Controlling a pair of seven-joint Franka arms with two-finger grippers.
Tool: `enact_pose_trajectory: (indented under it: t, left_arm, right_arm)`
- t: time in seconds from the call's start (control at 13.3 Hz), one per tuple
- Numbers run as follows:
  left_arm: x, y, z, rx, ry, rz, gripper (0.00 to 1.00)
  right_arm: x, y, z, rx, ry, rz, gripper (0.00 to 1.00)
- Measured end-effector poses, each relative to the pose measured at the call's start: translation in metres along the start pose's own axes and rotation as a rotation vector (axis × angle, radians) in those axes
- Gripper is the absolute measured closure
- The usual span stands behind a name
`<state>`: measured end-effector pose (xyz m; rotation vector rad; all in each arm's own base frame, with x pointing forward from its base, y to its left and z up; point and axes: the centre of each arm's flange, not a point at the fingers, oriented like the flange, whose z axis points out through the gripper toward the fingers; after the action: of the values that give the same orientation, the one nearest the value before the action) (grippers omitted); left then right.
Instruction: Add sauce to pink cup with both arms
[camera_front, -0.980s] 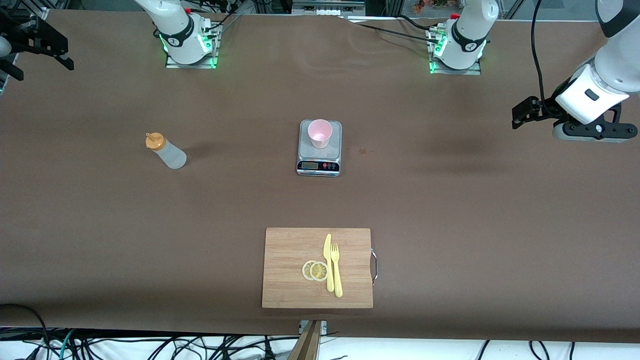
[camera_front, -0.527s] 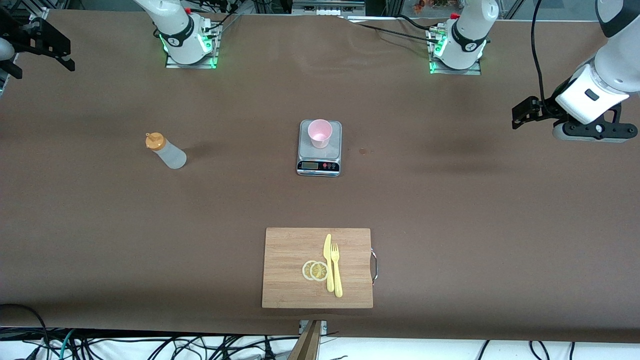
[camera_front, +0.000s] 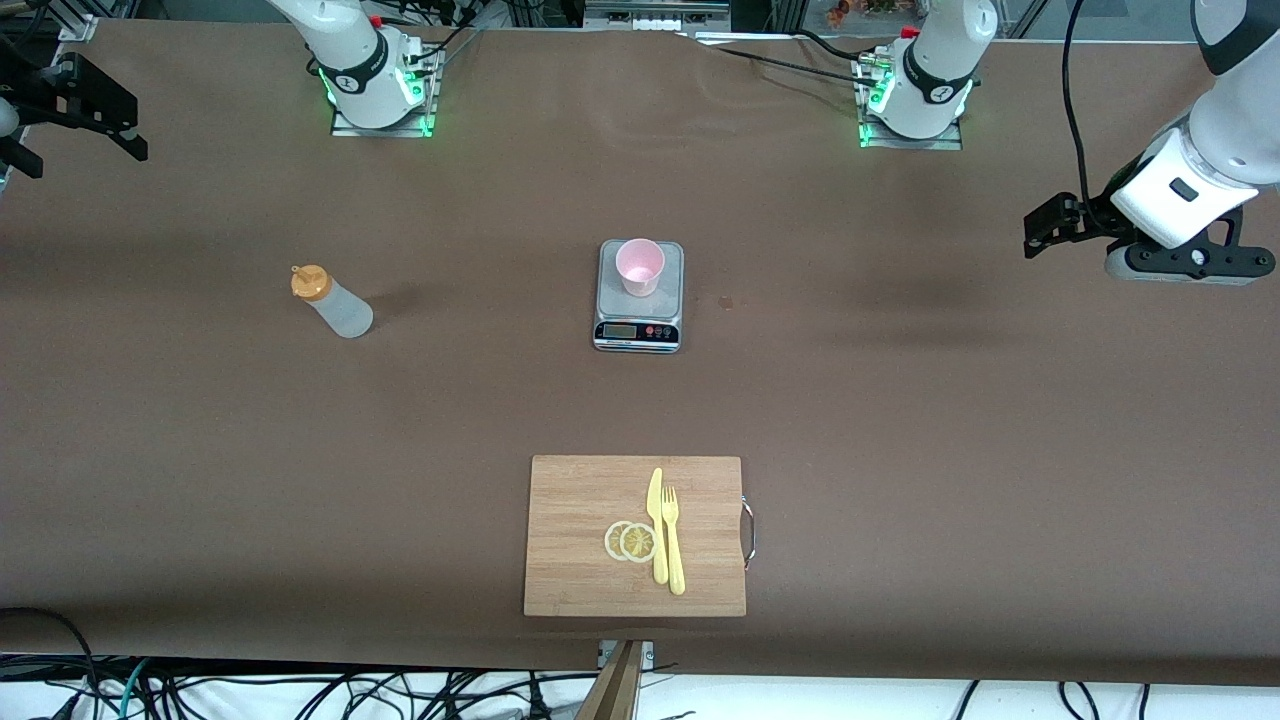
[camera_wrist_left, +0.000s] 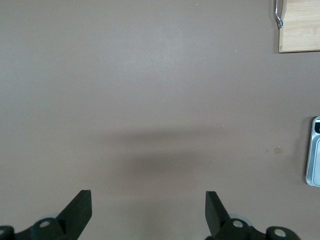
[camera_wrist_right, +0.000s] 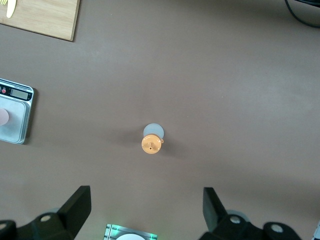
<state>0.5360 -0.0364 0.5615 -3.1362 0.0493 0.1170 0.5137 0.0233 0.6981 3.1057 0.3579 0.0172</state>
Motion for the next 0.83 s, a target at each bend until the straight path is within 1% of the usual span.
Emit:
enact_pose_trajectory:
  t: [0.15,0.45,0.83]
  left_arm:
    - [0.0,0.0,0.0,0.0,0.0,0.0,0.0]
    - [-0.0001,0.0022,0.0,0.0,0.0,0.005,0.0]
    - [-0.0003,0.0082,0.0,0.002,0.0,0.016,0.0]
  right_arm:
    - [-0.0001,0.0007,-0.0001,0.002,0.001,0.001,0.0]
    - [0.001,-0.0026,0.0006,0.03,0.004,-0.004,0.0]
    - [0.001,-0.0029,0.0002,0.033,0.006,-0.004,0.0]
